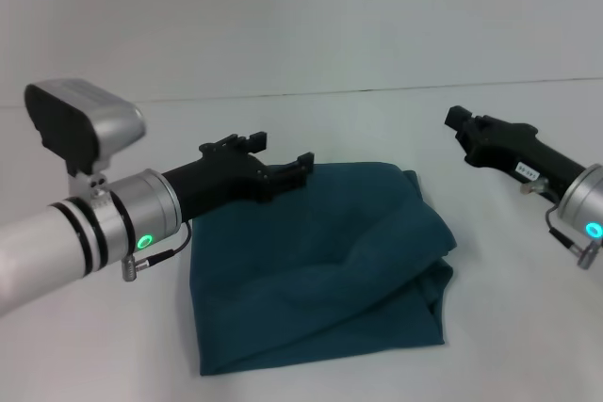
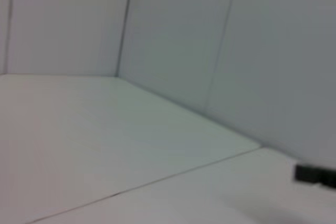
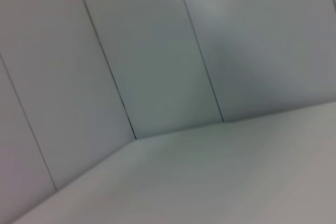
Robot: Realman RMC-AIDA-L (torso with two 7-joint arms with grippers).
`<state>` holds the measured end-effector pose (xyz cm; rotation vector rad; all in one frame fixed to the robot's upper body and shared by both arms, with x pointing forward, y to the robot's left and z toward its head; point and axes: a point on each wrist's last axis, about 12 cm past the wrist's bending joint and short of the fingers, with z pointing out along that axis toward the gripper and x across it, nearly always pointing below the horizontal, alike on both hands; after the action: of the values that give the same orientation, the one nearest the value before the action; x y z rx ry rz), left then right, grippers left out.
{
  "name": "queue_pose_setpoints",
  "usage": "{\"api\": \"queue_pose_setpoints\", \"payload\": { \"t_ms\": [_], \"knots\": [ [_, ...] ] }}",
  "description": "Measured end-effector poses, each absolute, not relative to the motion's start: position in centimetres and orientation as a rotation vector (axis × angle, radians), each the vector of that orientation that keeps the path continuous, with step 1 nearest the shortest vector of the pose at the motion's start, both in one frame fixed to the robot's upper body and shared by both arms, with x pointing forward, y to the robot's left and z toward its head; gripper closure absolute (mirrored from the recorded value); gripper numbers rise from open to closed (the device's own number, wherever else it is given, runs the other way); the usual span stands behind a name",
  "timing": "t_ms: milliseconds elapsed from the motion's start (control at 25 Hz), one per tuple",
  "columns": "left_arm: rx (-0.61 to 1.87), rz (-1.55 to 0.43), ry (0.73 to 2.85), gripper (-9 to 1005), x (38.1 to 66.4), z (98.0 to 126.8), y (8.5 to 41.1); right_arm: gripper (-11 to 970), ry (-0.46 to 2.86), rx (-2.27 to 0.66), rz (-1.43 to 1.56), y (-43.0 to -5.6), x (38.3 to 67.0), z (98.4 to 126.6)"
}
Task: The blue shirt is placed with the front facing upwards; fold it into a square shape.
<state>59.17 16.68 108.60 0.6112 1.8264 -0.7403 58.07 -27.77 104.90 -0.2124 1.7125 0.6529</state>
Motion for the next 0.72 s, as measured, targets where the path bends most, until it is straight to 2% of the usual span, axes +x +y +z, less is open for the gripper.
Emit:
{"api": "queue_pose_setpoints", "payload": {
  "t_ms": [40,360,720],
  "knots": [
    [0.621,-0.712,1.834,183,59.2,108.4,16.6,892,1.704,-0.210,0.666,-28.1,58.0,105.2],
    [0.851,-0.569,1.849,183,58.8,107.1,12.5,887,1.657,-0.125,0.625,-30.4,57.4,105.6],
    [1.067,-0.631,1.817,184,56.0,106.2,8.9,881,1.649,-0.053,0.578,-32.2,56.6,105.3]
  ]
}}
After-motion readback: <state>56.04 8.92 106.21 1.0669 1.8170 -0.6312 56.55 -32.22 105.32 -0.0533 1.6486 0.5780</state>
